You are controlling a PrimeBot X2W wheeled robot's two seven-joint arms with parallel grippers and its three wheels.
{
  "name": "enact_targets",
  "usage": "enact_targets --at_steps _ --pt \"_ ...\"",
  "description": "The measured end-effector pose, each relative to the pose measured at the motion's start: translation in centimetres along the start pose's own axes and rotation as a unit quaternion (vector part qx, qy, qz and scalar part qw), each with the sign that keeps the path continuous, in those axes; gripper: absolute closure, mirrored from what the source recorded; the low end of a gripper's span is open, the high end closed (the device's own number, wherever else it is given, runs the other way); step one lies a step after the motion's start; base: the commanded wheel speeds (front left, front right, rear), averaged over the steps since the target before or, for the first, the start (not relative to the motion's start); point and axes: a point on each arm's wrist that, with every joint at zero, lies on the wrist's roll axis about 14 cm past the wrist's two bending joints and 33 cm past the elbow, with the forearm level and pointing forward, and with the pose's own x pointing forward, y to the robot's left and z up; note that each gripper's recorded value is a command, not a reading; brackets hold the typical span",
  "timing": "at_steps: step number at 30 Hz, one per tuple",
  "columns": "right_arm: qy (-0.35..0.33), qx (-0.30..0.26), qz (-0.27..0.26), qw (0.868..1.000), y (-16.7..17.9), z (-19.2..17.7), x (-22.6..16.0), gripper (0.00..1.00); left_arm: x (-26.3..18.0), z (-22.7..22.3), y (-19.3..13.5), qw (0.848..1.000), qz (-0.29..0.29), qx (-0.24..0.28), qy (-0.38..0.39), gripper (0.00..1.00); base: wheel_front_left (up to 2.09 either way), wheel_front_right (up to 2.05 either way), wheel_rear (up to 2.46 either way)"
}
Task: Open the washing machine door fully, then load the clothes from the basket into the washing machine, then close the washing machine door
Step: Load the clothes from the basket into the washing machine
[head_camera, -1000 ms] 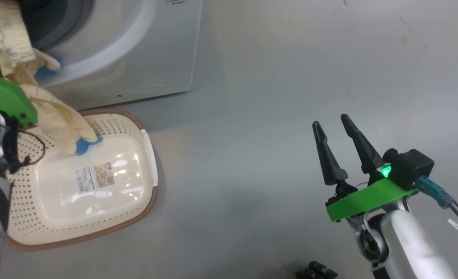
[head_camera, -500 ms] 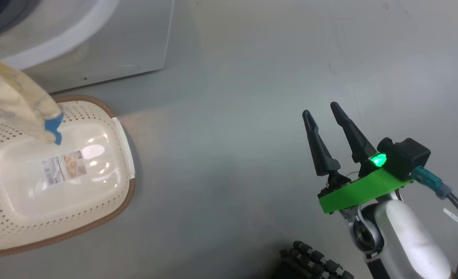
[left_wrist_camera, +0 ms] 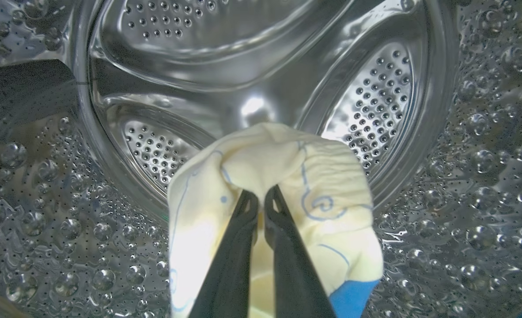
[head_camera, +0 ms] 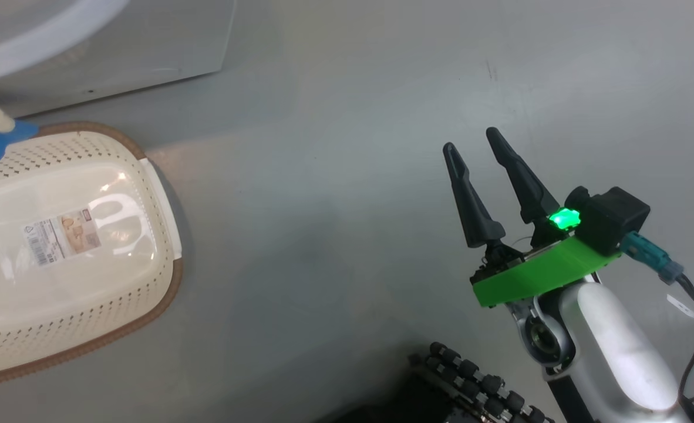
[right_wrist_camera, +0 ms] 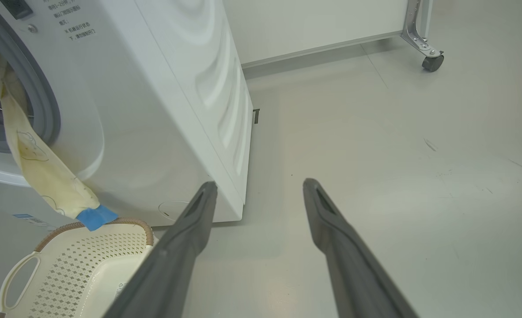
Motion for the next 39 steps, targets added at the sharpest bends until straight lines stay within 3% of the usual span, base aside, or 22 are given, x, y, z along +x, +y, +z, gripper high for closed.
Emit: enact_targets --at_steps 3,6,7,9,19,39 --pt "0.002 0.001 0.002 1.000 0.0 -0.2 0.5 0.00 0.4 -0.2 0.6 1.000 0.011 0.001 -0.019 1.00 0.00 0.00 0.00" --pt "0.006 0.003 0.004 1.000 0.2 -0.6 0.6 0.00 0.2 -2.6 0.9 1.000 0.017 -0.008 0.012 1.00 0.00 0.00 0.00" --pt "0.007 0.003 0.006 1.000 0.3 -0.7 0.6 0.00 0.1 -3.4 1.0 0.999 0.019 -0.016 0.026 0.62 0.00 0.00 0.00" --pt "0.007 0.003 0.009 1.000 0.4 -0.7 0.8 0.00 -0.2 -4.6 0.9 0.999 0.016 -0.013 0.046 0.02 0.00 0.00 0.00" --pt "0.000 0.002 0.023 1.000 1.2 -0.5 1.7 0.00 -1.2 -5.8 0.9 0.996 0.021 -0.046 0.066 0.00 0.00 0.00 0.00" --pt "-0.056 -0.051 0.062 0.995 3.6 3.6 1.9 0.00 -12.7 -4.6 -2.2 0.995 0.042 -0.083 0.042 0.00 0.00 0.00 0.00"
